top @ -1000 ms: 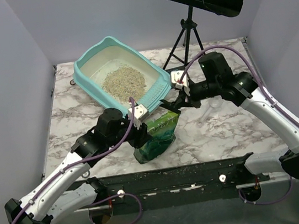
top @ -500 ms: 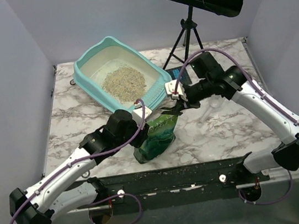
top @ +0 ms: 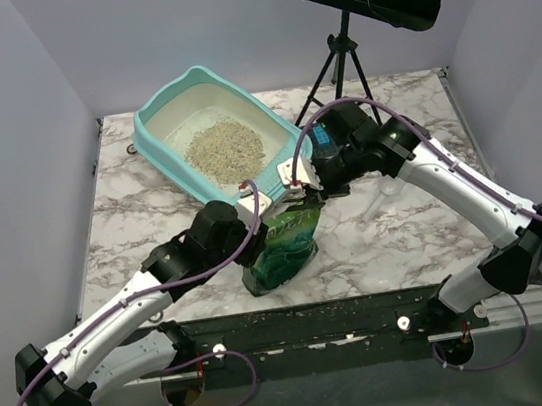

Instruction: Fill the litter box with clean litter

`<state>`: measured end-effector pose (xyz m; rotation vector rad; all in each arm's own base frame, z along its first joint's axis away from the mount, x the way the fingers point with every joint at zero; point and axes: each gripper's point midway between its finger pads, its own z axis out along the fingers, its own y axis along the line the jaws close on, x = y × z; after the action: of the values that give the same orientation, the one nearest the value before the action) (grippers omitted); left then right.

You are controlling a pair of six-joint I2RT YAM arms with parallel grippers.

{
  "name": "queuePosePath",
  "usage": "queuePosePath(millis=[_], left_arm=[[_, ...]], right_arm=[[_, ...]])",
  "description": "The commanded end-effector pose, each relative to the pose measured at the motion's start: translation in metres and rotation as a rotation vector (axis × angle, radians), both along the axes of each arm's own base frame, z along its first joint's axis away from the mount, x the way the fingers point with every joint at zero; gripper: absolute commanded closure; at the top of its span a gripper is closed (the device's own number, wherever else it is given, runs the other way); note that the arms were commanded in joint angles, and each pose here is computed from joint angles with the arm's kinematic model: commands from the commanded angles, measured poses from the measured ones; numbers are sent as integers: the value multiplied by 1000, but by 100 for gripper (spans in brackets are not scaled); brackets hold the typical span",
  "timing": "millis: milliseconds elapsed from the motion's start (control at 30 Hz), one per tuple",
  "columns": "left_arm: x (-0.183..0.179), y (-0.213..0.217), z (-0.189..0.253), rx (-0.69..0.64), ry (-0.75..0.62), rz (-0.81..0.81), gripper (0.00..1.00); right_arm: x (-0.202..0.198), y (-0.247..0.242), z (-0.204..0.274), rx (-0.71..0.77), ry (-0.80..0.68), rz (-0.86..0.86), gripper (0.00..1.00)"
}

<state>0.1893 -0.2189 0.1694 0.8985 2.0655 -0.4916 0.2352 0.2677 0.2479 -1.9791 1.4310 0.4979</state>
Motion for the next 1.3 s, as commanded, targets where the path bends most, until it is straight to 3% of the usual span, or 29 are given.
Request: queuePosePath(millis=[0,1267], left_arm=[[1,2,3,-21,-23,16,51],[6,13,16,-64,-74,77,51]], right_arm=[[2,2,-4,-86,-39,23,100],[-27,16,-76,-248,60,141,100]])
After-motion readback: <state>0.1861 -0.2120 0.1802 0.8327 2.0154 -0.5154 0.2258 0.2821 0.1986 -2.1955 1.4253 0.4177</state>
